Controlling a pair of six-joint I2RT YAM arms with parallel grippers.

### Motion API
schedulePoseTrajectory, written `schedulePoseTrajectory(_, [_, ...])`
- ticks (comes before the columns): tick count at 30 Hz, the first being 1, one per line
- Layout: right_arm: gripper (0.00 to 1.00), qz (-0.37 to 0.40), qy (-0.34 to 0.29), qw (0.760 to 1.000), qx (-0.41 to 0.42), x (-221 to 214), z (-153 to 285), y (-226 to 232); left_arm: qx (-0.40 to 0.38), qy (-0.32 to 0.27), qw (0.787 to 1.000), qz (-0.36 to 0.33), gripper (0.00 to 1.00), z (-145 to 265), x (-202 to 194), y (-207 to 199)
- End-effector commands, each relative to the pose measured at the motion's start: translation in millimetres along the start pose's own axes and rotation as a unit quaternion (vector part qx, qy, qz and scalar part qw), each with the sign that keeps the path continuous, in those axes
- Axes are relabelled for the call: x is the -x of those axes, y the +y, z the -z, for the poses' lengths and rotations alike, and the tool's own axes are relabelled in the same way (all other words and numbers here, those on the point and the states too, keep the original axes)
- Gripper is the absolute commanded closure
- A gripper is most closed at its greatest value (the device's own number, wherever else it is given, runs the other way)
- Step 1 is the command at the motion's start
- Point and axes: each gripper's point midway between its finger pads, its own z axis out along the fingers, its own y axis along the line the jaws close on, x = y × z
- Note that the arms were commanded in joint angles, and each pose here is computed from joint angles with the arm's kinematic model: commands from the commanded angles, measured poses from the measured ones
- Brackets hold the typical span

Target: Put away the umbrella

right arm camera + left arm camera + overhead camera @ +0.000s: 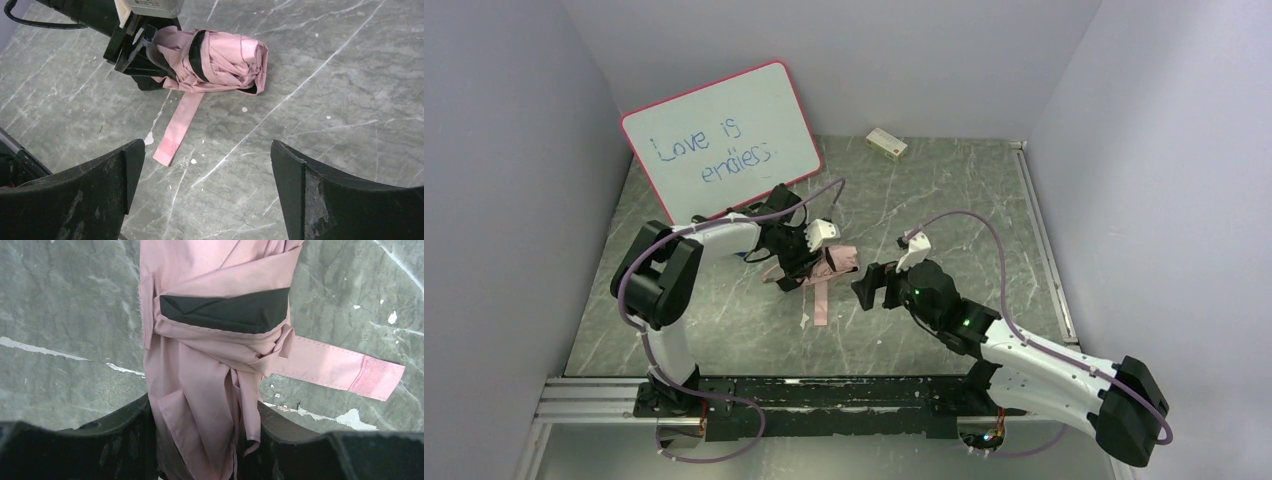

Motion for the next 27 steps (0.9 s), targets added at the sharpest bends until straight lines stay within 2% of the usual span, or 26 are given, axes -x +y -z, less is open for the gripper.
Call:
schedulePoseTrajectory(1, [0.0,-0.032,-0.011,0.999,0.0,-2.8,-1.3,0.1,0.042,0.099,0.994,0.037,0.95,-0.2,-56.4,6.4])
schedulePoseTrajectory(9, [0.0,-0.037,-0.02,0.999,0.009,1.5,4.6,2.0,0.032,0.097,0.994,0.034,0.95,-2.4,-55.3,4.6])
schedulePoseTrajectory(15, [0.0,0.004,0.036,0.999,-0.002,-22.0,1.0,-4.4,0.034,0.1,0.994,0.03,0.95,-2.3,-58.9,4.1])
schedulePoseTrajectory(19, [0.0,0.002,0.049,0.999,0.008,-22.0,-4.3,3.4,0.04,0.101,0.994,0.032,0.95,-2.4,-58.7,6.5])
schedulePoseTrajectory(24, [0.0,-0.008,0.079,0.997,-0.02,-32.2,-19.9,13.0,0.037,0.106,0.993,0.035,0.95,-5.5,-61.7,5.9])
schedulePoseTrajectory(27, [0.05,-0.001,0.106,0.992,-0.069,-50.7,-31.3,24.7,0.046,0.107,0.992,0.038,0.95,-5.7,-62.8,8.6])
